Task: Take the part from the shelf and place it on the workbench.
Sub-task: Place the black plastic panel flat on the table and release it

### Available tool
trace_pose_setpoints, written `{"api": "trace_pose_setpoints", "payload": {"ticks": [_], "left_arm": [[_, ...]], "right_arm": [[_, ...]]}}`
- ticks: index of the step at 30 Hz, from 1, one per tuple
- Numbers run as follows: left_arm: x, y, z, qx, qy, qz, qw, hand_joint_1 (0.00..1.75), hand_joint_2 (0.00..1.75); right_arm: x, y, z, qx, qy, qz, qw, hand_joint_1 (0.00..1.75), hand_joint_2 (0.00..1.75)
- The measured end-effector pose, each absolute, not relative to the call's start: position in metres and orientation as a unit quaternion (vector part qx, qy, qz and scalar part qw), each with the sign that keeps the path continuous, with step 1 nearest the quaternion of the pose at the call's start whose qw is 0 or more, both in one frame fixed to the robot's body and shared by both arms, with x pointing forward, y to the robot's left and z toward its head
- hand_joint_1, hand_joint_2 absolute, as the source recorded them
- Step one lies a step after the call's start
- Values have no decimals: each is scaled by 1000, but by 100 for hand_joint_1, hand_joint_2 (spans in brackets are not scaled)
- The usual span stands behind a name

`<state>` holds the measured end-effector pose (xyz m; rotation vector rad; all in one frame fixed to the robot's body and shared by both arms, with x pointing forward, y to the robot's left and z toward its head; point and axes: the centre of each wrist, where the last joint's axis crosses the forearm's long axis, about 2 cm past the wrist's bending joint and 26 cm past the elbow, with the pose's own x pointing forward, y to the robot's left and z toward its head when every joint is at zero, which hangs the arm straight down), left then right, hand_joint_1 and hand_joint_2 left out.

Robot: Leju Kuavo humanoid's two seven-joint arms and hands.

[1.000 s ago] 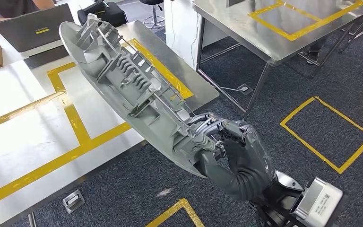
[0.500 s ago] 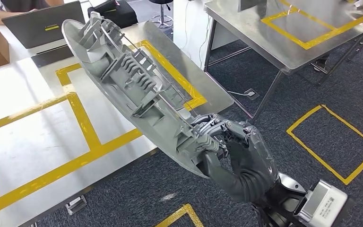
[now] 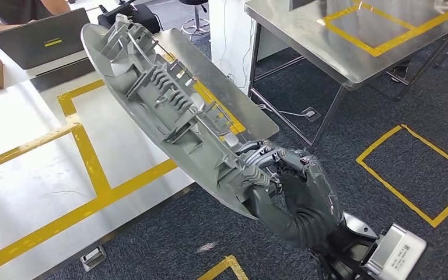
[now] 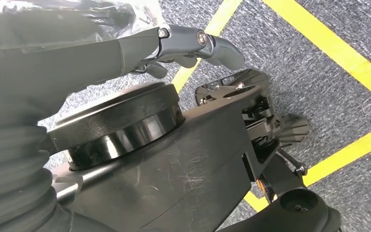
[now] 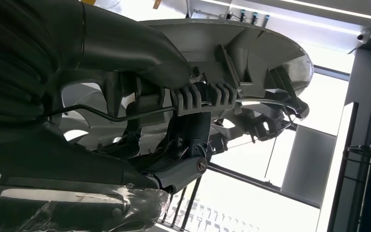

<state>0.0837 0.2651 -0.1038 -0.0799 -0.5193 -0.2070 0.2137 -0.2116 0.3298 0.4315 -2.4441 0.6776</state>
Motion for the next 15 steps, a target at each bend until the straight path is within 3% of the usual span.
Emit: {"api": "trace_pose_setpoints", "payload": {"ticks": [15], "left_arm": [[84,264,-104,-40,-257,-103,960,0,175]], "right_arm": [[214,-212,328,159,-911,254,282,175,175]]}}
